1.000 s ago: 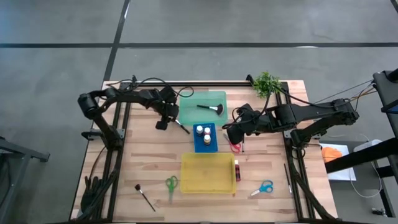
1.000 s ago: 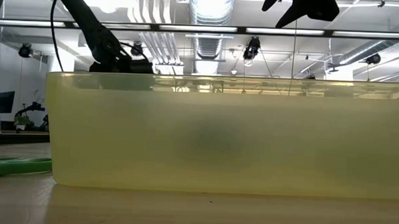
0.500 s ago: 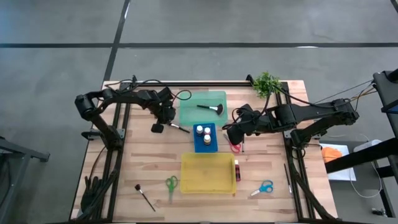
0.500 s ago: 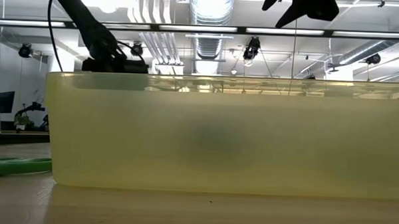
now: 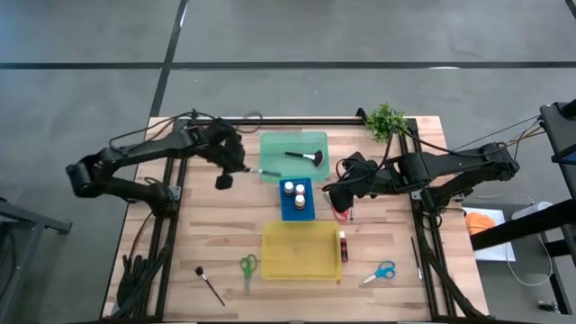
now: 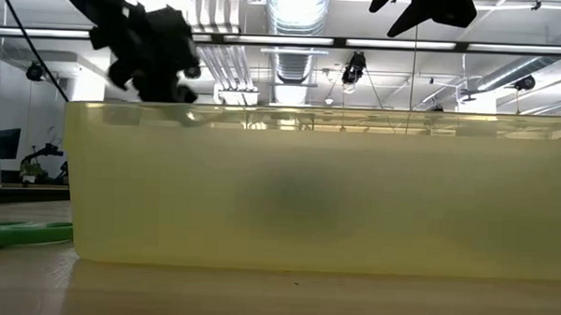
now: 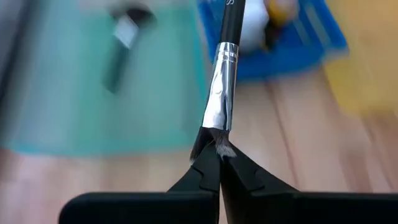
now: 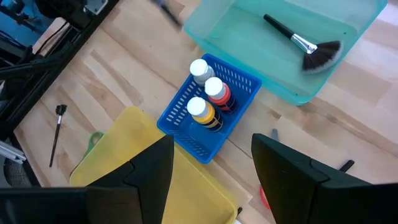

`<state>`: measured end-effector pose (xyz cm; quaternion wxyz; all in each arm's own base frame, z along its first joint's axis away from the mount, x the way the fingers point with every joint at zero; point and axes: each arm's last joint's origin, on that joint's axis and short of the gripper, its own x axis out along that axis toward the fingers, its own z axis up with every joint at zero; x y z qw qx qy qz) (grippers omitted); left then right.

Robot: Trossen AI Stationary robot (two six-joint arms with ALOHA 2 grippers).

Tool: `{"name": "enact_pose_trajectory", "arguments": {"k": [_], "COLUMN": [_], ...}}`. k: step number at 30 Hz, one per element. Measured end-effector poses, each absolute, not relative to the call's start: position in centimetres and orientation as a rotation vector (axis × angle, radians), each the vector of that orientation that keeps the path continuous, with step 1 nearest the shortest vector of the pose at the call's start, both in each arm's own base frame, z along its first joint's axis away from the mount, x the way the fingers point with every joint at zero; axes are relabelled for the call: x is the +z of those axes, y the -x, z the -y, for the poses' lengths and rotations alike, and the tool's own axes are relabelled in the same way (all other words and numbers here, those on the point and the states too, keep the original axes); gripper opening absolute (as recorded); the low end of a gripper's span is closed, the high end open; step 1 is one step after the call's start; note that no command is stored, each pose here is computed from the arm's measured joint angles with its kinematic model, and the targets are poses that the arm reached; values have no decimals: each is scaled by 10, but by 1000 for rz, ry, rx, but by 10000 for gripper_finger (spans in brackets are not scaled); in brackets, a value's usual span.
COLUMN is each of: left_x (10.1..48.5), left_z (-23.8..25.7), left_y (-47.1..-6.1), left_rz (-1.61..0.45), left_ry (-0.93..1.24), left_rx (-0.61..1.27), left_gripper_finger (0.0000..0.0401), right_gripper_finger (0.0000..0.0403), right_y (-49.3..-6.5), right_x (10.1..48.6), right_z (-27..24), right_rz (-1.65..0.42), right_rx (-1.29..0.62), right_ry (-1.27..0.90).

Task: Pick & Place Paint Supplies
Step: Put the black foundation brush into the green bin

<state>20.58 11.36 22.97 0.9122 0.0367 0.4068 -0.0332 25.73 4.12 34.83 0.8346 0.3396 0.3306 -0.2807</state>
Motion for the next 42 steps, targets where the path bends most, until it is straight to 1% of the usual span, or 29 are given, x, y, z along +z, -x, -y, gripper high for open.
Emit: {"name": "enact_pose_trajectory", "arguments": {"k": [3,9,14,19,25,30,42], "left_x": [245,253,241,221,196,198,201], "left_z": [-117,-142,-172,-189,-195,-195,-195], "left_y": [-221,-271,-314,-341,-351,-352,-353], "left_rz": [-783,-819,-874,-942,-1024,-1020,-998], "left_ry": [-99,-116,-126,-131,-94,-120,-129], "left_rx": [3,68,75,37,17,36,53], "left_gripper_finger": [1,0,0,0,5,22,28], "right_gripper_finger": [213,213,213,213,213,213,213], "right_y": [-257,-258,-258,-258,-258,-258,-258], "right_x": [348,349,349,349,349,349,349], "right_z": [-41,-41,-41,-40,-40,-40,-40], "right_rz": [-700,-704,-696,-692,-692,-695,-695], "right_rx": [-591,-578,-586,-591,-592,-591,-587], "right_ry": [-707,-670,-661,-663,-664,-657,-653]}}
